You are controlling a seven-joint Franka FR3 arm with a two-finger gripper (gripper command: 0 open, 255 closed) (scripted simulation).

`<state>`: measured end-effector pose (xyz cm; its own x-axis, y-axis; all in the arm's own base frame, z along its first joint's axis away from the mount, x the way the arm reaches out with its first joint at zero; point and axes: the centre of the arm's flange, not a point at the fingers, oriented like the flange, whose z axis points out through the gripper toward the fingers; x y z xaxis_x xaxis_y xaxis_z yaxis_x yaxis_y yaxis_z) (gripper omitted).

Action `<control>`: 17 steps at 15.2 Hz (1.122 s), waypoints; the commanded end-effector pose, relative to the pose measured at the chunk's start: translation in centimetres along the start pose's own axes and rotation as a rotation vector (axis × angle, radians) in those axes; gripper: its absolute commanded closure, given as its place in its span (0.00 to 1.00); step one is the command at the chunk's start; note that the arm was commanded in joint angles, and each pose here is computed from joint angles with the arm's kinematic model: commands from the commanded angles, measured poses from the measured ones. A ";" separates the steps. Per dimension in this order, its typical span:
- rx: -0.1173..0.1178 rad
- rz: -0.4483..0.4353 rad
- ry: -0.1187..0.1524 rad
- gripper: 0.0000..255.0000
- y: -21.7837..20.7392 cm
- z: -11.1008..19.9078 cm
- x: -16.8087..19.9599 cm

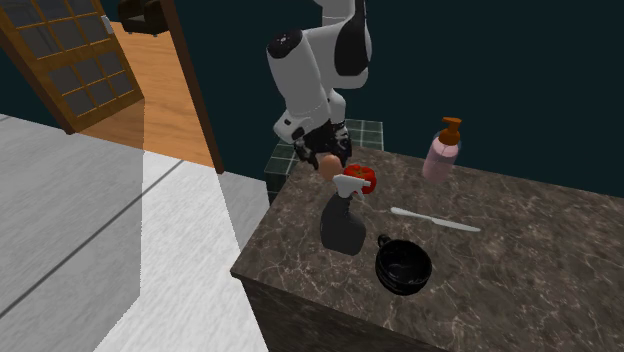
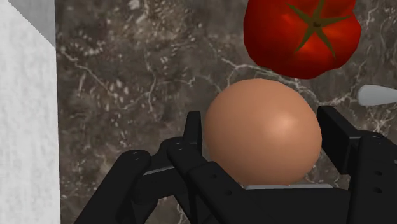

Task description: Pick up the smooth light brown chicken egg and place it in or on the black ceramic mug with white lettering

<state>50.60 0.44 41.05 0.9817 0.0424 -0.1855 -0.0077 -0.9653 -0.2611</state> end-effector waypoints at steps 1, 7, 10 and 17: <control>0.000 0.000 0.000 1.00 -0.3 -1.1 -0.2; 0.000 0.000 0.000 1.00 -1.1 -4.1 -0.8; 0.000 0.000 0.000 1.00 -1.5 -5.6 -1.1; 0.000 0.000 0.000 1.00 -3.2 -8.3 -0.7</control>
<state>50.97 0.81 49.71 0.9817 0.0423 -0.1854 -0.0077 -0.9653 -0.2611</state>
